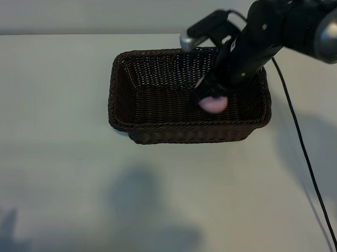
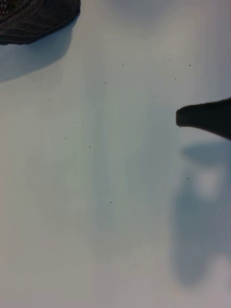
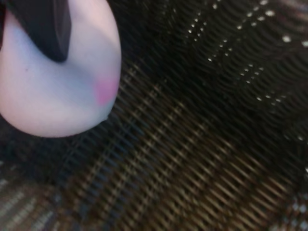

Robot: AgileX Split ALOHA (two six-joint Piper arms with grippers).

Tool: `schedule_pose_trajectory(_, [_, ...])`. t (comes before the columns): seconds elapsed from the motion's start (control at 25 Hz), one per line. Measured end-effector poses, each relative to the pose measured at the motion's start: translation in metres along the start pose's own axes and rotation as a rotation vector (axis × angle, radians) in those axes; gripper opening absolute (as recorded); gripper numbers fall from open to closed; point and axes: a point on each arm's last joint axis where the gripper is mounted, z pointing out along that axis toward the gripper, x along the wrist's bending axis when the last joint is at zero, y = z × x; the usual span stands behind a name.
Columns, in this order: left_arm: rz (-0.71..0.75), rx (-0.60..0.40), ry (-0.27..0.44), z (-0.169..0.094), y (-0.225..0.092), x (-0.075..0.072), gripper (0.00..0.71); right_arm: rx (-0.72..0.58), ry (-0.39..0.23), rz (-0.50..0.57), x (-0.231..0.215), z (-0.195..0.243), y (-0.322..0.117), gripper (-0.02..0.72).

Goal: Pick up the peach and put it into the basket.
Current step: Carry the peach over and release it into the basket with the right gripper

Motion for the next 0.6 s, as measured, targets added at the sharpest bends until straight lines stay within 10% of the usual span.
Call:
schedule_pose_trajectory(0.36, [0.000, 0.000, 0.000, 0.0000, 0.0000, 0.0000, 0.593, 0.004, 0.007, 0.014, -0.0006, 0.0119, -0.0009, 0.085])
schedule_pose_trajectory(0.6, [0.000, 0.000, 0.000, 0.0000, 0.0000, 0.0000, 0.593, -0.003, 0.010, 0.014, -0.0005, 0.0081, 0.0035, 0.382])
